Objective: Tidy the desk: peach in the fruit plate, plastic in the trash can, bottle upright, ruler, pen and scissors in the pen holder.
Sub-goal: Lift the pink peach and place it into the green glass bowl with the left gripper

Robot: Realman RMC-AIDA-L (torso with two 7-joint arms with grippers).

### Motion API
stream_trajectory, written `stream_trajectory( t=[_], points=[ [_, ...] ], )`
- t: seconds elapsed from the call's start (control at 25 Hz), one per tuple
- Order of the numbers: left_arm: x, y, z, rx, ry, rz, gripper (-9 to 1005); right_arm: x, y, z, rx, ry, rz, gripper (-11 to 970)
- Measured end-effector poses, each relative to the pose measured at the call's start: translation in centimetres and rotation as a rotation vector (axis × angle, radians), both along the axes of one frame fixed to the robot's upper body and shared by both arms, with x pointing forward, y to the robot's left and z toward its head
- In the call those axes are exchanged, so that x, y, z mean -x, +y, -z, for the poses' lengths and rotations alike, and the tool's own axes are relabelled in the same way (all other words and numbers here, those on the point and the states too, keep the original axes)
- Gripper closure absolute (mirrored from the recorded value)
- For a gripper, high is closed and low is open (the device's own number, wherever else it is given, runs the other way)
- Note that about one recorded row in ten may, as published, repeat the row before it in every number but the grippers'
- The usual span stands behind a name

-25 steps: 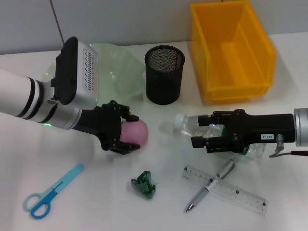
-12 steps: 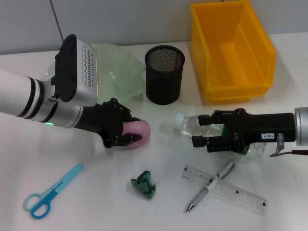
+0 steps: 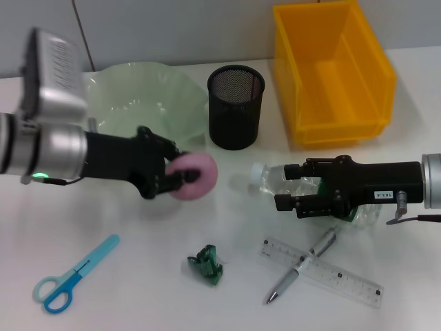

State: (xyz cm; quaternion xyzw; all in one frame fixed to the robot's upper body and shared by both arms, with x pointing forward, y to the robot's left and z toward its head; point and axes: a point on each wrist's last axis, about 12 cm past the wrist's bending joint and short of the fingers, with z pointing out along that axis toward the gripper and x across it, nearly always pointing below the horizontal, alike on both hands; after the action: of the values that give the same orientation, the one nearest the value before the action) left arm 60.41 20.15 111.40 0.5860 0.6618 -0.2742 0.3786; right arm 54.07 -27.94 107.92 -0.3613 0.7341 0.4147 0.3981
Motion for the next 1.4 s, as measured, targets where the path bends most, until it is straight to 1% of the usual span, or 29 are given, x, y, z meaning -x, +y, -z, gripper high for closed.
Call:
stream_trajectory(
  t=[0.12, 0.24, 0.28, 0.32, 0.4, 0.44, 0.48, 0.52, 0.6, 0.64, 0.68, 0.88, 1.04, 1.24, 1.4],
  points=[
    [0.2, 1.2, -0.6, 0.108, 0.022, -0.064, 718, 0.0, 0.0, 0.0, -0.001, 0.003, 0.0, 178],
    [0.0, 3.1, -1.5, 0.276, 0.008, -0.188, 741, -0.2, 0.0, 0.1, 0.006, 0.007, 0.012, 178],
    [0.0, 3.1, -1.5, 0.276, 0.008, -0.188, 746, -0.2, 0.0, 0.1, 0.006, 0.007, 0.012, 178],
    [0.0, 3.3, -1.6, 0.303, 0.007, -0.209, 750, -0.2, 0.0, 0.1, 0.009, 0.007, 0.015, 178],
    [-0.1, 3.6, -1.5, 0.373, 0.006, -0.268, 758, -0.2, 0.1, 0.2, 0.012, 0.007, 0.015, 178],
    [-0.3, 3.9, -1.2, 0.427, 0.011, -0.327, 763, -0.3, 0.2, 0.2, 0.013, 0.007, 0.014, 178],
    [-0.5, 4.0, -1.0, 0.454, 0.015, -0.367, 767, -0.3, 0.2, 0.1, 0.012, 0.006, 0.013, 178],
    [-0.5, 4.0, -1.0, 0.454, 0.015, -0.367, 771, -0.3, 0.3, 0.1, 0.012, 0.006, 0.012, 178],
    [-0.7, 4.3, -0.6, 0.489, 0.017, -0.435, 780, -0.3, 0.3, 0.1, 0.012, 0.006, 0.012, 178],
    [-1.0, 4.6, -0.2, 0.507, 0.017, -0.495, 784, -0.3, 0.3, 0.1, 0.011, 0.007, 0.012, 178],
    [-1.0, 4.6, -0.2, 0.507, 0.017, -0.495, 791, -0.3, 0.3, 0.1, 0.011, 0.007, 0.012, 178],
    [-1.7, 5.3, 0.8, 0.512, 0.027, -0.63, 824, -0.3, 0.4, 0.1, 0.006, 0.008, 0.011, 179],
    [-2.2, 5.5, 1.6, 0.468, 0.029, -0.711, 859, -0.3, 0.3, 0.1, 0.002, 0.008, 0.01, 179],
    [-2.3, 5.3, 2.7, 0.414, 0.032, -0.748, 895, -0.3, 0.4, 0.0, 0.004, 0.007, 0.006, 179],
    [-2.4, 5.1, 3.0, 0.377, 0.034, -0.754, 934, -0.4, 0.4, 0.0, 0.004, 0.007, 0.004, 179]
  ],
)
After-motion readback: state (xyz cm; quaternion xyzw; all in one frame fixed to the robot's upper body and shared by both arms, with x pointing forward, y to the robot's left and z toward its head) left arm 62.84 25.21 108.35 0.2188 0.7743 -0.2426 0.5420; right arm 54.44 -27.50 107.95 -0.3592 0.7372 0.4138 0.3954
